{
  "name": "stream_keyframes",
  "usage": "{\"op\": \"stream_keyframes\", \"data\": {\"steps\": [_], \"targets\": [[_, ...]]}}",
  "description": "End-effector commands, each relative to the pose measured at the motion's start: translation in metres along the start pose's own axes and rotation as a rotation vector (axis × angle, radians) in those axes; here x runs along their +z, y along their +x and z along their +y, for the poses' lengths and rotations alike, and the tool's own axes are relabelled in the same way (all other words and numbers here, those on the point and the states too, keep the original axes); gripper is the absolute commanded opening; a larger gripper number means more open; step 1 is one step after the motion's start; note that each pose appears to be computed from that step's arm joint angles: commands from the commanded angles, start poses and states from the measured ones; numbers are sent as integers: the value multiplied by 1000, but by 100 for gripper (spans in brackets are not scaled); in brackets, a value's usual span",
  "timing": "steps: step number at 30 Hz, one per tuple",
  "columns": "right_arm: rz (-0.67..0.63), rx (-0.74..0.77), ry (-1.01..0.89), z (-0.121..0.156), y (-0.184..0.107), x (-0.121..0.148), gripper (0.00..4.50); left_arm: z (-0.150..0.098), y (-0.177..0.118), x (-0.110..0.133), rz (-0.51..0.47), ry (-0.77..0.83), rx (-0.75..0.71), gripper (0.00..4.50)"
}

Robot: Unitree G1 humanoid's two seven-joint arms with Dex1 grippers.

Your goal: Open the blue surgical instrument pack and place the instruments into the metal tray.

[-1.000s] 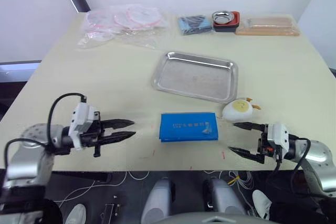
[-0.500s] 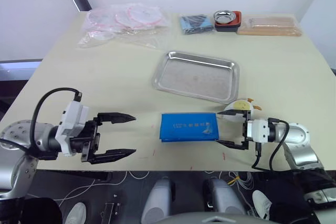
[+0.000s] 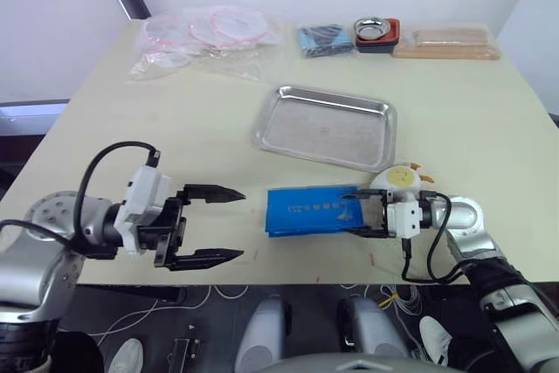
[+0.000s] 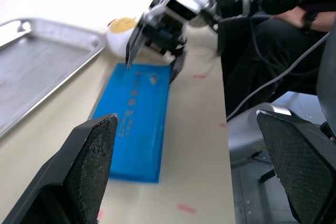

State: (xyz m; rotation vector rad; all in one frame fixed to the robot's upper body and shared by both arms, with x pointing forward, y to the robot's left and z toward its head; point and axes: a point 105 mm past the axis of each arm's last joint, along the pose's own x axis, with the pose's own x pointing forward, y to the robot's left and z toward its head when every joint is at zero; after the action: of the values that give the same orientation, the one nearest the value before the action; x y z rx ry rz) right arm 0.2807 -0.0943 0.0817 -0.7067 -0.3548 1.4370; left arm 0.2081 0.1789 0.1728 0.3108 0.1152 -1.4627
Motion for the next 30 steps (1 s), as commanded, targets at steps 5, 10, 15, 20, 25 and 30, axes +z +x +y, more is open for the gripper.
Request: {"op": "stream_keyframes", "data": {"steps": [5, 10, 15, 20, 25, 30], "targets": [[-32, -3, -49, -1, 2, 5, 3, 8, -1, 0, -8, 51, 3, 450], [-39, -1, -41, 0, -2, 10, 3, 9, -1, -5, -16, 71, 6, 450], [-74, 18, 58, -3, -6, 27, 3, 10, 0, -5, -39, 77, 25, 450], [-62, 87, 209, 0, -10, 41, 3, 8, 1, -7, -32, 73, 11, 450], [-20, 142, 387, -3, -12, 52, 3, 11, 1, -8, -74, 138, 39, 450], [16, 146, 556, -13, -6, 62, 3, 16, 4, -14, -50, 140, 64, 450]]}}
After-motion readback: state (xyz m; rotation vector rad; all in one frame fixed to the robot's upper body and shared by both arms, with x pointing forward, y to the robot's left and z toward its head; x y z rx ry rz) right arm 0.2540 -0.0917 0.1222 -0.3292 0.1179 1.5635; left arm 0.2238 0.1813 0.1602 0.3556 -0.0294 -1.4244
